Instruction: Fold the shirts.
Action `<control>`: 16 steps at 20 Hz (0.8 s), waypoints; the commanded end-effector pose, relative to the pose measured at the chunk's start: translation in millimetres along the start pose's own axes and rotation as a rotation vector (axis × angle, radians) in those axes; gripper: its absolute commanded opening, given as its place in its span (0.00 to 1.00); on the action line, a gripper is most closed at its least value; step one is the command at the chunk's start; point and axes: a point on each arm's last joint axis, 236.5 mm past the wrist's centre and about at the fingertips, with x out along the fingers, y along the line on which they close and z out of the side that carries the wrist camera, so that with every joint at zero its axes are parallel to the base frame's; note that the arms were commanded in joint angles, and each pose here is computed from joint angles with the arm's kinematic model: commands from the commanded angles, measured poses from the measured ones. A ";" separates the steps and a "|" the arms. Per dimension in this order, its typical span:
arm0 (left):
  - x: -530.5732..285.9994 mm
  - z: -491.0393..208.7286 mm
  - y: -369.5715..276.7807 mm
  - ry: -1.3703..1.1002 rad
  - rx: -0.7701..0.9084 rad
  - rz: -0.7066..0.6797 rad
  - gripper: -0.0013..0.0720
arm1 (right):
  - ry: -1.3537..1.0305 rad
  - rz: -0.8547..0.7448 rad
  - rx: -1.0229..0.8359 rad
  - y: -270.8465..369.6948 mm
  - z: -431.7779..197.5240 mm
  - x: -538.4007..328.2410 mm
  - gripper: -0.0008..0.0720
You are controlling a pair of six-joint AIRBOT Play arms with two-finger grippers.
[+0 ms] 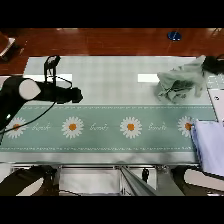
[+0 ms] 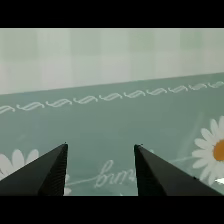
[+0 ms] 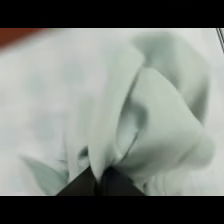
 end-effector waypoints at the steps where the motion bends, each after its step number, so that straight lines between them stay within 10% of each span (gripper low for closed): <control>1: -29.5 -30.6 -31.0 -0.093 0.030 -0.119 0.71 | -0.297 0.221 -0.097 92.4 72.4 -119.2 0.04; 10: -26.0 -35.0 -20.2 -0.239 -0.044 -0.143 0.71 | -0.636 0.594 -0.380 263.3 96.9 -335.1 0.04; 16: -30.0 -8.8 15.7 -0.322 -0.102 -0.066 0.71 | -0.193 0.616 -0.580 303.6 -13.0 -275.1 0.04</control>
